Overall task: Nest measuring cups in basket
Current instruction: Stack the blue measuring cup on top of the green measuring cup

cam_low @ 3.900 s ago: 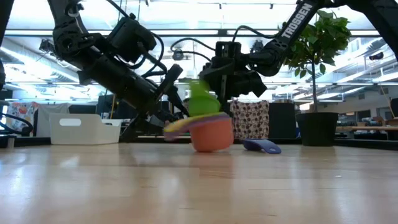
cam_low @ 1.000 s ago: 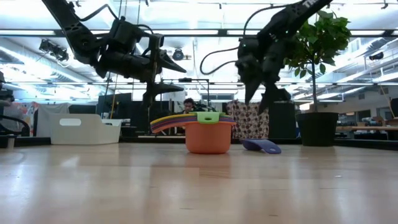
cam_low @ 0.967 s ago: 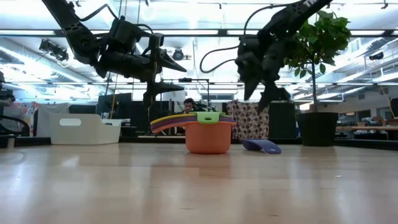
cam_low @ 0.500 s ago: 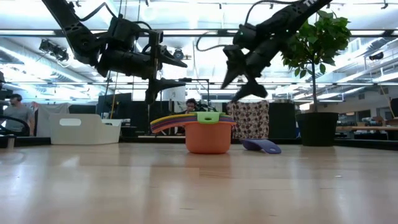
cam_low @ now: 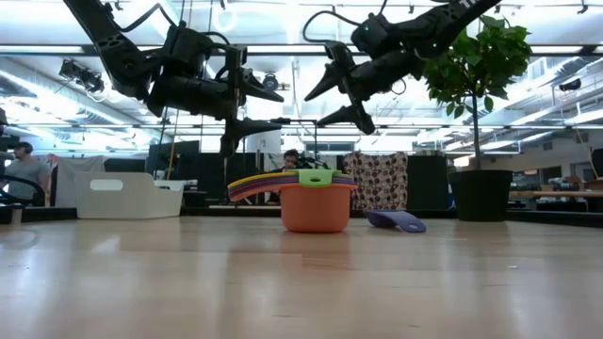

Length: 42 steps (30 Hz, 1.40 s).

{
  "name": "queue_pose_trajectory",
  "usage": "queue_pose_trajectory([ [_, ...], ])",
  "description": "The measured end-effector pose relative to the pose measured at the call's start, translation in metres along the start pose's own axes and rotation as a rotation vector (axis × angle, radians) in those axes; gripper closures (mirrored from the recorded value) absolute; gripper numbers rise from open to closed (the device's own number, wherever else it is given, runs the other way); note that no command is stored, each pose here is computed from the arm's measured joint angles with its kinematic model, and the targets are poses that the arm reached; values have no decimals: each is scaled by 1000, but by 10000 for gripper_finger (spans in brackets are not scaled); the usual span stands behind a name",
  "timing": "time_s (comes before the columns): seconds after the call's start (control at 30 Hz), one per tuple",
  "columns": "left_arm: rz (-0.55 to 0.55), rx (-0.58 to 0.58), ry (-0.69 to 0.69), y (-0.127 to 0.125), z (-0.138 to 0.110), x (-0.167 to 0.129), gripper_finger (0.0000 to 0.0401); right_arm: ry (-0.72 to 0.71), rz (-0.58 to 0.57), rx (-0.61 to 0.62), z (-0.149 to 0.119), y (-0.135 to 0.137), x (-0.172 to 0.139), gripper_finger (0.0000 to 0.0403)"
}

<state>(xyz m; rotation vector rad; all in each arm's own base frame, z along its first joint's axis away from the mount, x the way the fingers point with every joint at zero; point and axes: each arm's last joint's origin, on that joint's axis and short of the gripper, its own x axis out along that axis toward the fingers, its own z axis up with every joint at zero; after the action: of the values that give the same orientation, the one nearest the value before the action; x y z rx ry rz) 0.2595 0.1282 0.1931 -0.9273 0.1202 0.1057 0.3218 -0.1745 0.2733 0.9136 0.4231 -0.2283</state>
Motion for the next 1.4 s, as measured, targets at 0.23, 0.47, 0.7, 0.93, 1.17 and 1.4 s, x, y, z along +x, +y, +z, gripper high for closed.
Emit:
queue_pose_trajectory([
  [0.23, 0, 2, 0, 0, 0, 0, 177, 104, 42, -19, -9, 2, 2, 156],
  [0.47, 0, 3, 0, 0, 0, 0, 177, 379, -40, -37, -35, -12, -4, 177],
  [0.7, 0, 3, 0, 0, 0, 0, 177, 582, -259, -63, -61, -21, -15, 197],
  [0.93, 0, 0, 0, 0, 0, 0, 177, 574, -383, -147, -72, -12, -9, 197],
  [1.17, 0, 0, 0, 0, 0, 0, 177, 605, -443, -187, -90, -14, -4, 197],
  [1.4, 0, -1, 1, 0, 0, 0, 177, 593, -466, -208, -101, -27, 0, 197],
])
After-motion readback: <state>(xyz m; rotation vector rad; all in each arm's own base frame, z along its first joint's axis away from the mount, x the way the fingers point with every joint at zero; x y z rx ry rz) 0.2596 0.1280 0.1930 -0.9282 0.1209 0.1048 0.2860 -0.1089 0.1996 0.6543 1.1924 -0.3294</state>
